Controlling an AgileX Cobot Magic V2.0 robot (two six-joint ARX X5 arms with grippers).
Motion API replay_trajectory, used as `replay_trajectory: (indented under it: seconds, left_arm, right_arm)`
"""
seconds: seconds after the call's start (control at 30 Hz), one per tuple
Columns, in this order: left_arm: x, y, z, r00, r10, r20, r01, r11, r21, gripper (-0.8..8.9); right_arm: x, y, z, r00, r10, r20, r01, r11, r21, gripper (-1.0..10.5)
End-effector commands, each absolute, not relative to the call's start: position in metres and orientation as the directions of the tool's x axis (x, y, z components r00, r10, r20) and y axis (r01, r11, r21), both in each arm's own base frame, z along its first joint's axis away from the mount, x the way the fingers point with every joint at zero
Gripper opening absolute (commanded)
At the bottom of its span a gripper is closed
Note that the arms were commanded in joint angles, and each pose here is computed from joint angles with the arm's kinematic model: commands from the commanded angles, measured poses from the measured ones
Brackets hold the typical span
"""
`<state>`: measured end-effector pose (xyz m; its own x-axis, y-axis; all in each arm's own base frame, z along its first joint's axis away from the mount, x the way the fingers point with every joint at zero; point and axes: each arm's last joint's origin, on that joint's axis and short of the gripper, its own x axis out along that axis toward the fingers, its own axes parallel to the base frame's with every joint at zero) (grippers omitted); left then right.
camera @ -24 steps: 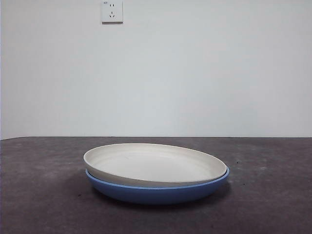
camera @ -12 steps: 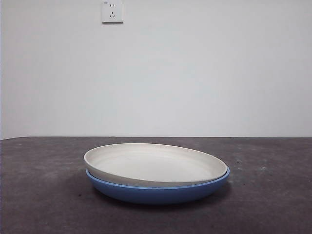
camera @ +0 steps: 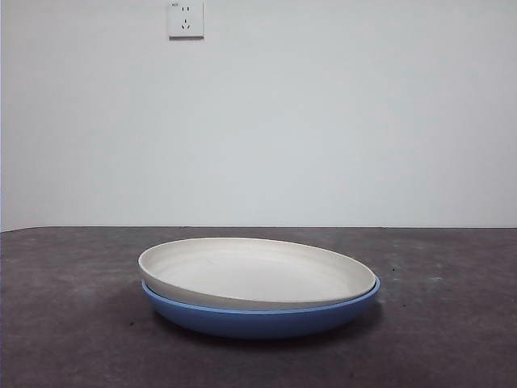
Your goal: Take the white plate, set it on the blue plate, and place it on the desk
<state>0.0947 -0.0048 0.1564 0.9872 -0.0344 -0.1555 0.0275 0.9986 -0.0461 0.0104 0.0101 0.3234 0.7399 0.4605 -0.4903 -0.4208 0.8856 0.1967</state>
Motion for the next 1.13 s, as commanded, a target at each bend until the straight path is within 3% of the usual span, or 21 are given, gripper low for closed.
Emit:
replay_trajectory:
  seconds: [0.03,0.2,0.3,0.4,0.5,0.57,0.97,1.13]
  left_arm:
    - [0.096,-0.005,0.149,0.984,-0.031,-0.177,0.025,0.999,-0.04,0.28]
    - [0.096,-0.005,0.149,0.984,-0.031,-0.177,0.025,0.999,-0.04,0.28]
    - [0.096,-0.005,0.149,0.984,-0.031,-0.177,0.025,0.999,-0.04,0.28]
    - [0.096,-0.005,0.149,0.984,-0.031,-0.177,0.025,0.999,-0.04,0.28]
    - [0.096,-0.005,0.149,0.984,-0.031,-0.177,0.025,0.999,-0.04,0.28]
    - [0.096,-0.005,0.149,0.984,-0.031,-0.177,0.025,0.999,-0.04,0.28]
    - [0.096,-0.005,0.149,0.984,-0.031,-0.177,0.024,0.999,-0.04,0.28]
    - [0.096,-0.005,0.149,0.984,-0.031,-0.177,0.024,0.999,-0.04,0.28]
  right_arm:
    - [0.028,0.014,0.325,0.823,0.432,-0.368,-0.41,0.901,0.142,0.2]
    - [0.069,0.015,0.306,0.934,0.345,-0.09,-0.342,0.939,0.044,0.2]
    - [0.082,0.012,0.281,0.957,0.291,0.015,-0.29,0.957,-0.023,0.2]
    - [0.087,0.007,0.247,0.983,0.171,0.072,-0.168,0.984,-0.056,0.2]
    - [0.088,0.001,0.218,0.996,0.057,0.067,-0.054,0.997,-0.048,0.2]
    - [0.088,0.0,0.203,0.998,0.027,0.051,-0.025,0.999,-0.044,0.2]
    - [0.096,-0.001,0.149,0.985,0.019,-0.173,-0.025,0.999,-0.035,0.2]
    - [0.096,-0.002,0.15,0.985,-0.003,-0.172,-0.004,0.999,-0.039,0.2]
